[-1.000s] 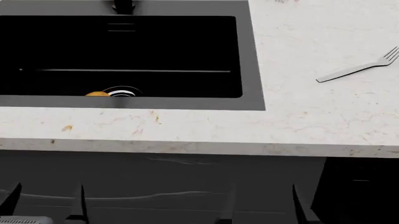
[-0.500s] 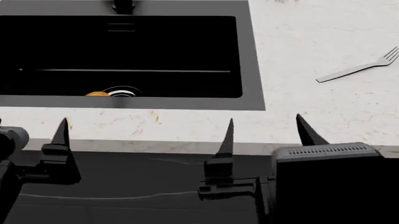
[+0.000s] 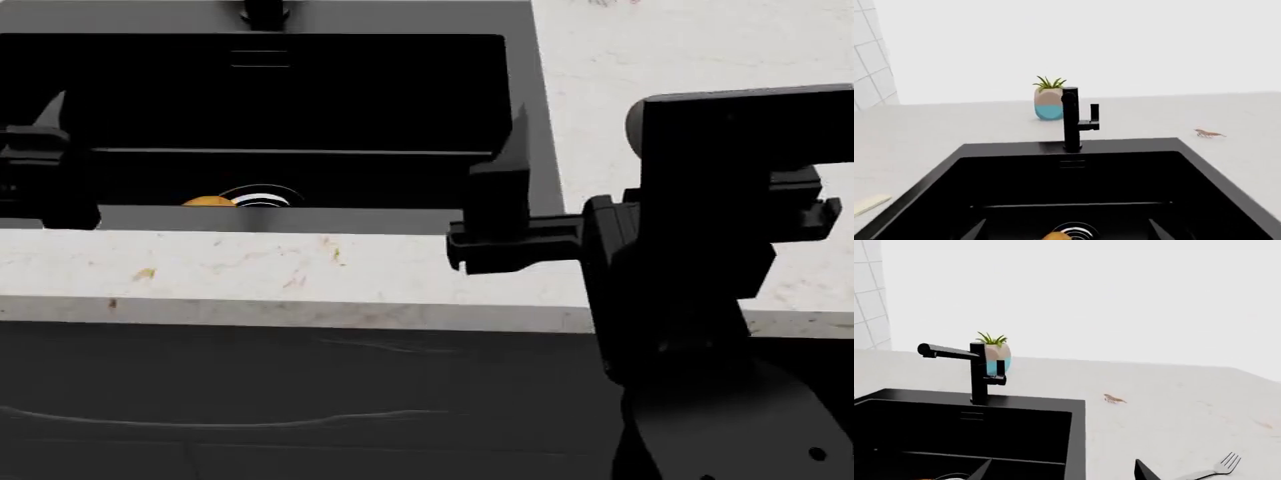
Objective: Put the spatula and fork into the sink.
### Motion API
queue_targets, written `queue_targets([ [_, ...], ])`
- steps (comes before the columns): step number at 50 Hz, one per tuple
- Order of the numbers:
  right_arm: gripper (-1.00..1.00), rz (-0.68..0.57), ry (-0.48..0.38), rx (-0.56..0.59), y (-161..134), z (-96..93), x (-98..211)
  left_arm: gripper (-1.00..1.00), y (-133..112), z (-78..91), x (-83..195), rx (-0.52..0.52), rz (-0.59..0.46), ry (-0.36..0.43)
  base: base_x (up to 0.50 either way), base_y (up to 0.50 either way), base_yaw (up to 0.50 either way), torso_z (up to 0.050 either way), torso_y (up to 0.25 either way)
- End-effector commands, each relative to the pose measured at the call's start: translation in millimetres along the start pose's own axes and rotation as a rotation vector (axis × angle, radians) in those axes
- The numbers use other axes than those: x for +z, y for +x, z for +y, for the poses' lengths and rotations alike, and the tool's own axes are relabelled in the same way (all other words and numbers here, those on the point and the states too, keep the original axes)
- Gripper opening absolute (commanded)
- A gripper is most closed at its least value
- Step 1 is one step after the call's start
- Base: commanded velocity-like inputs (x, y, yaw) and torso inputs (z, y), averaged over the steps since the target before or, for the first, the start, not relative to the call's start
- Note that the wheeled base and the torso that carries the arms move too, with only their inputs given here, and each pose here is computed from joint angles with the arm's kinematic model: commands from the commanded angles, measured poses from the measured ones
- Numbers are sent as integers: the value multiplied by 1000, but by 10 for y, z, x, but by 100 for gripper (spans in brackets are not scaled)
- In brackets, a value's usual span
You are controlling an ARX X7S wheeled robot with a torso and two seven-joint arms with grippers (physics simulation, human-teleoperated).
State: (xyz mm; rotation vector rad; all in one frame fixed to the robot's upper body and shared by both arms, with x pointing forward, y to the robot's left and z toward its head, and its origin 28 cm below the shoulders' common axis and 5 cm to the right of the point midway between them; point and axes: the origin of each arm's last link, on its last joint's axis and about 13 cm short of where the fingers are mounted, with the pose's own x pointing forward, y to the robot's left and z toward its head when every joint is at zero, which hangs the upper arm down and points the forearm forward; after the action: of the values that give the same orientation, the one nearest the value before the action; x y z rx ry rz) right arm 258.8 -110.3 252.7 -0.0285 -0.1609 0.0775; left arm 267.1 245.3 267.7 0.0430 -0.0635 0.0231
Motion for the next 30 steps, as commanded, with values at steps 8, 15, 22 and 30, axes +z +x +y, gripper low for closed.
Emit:
queue_targets([
  [8, 100, -25, 42, -41, 60, -57, 219, 100, -6, 306, 283, 134, -24, -24, 0, 0, 0, 0, 0],
  [15, 100, -28, 77, -41, 49, -78, 242, 100, -36, 350, 328, 156, -26, -14, 0, 0, 0, 0, 0],
  [22, 100, -46, 90, -44, 32, -90, 260, 100, -36, 349, 323, 157, -27, -19, 175, 459, 0, 0, 0],
  [30, 100, -56, 105, -37, 40, -82, 278, 100, -25, 342, 284, 152, -21, -16, 203, 500, 0, 0, 0],
])
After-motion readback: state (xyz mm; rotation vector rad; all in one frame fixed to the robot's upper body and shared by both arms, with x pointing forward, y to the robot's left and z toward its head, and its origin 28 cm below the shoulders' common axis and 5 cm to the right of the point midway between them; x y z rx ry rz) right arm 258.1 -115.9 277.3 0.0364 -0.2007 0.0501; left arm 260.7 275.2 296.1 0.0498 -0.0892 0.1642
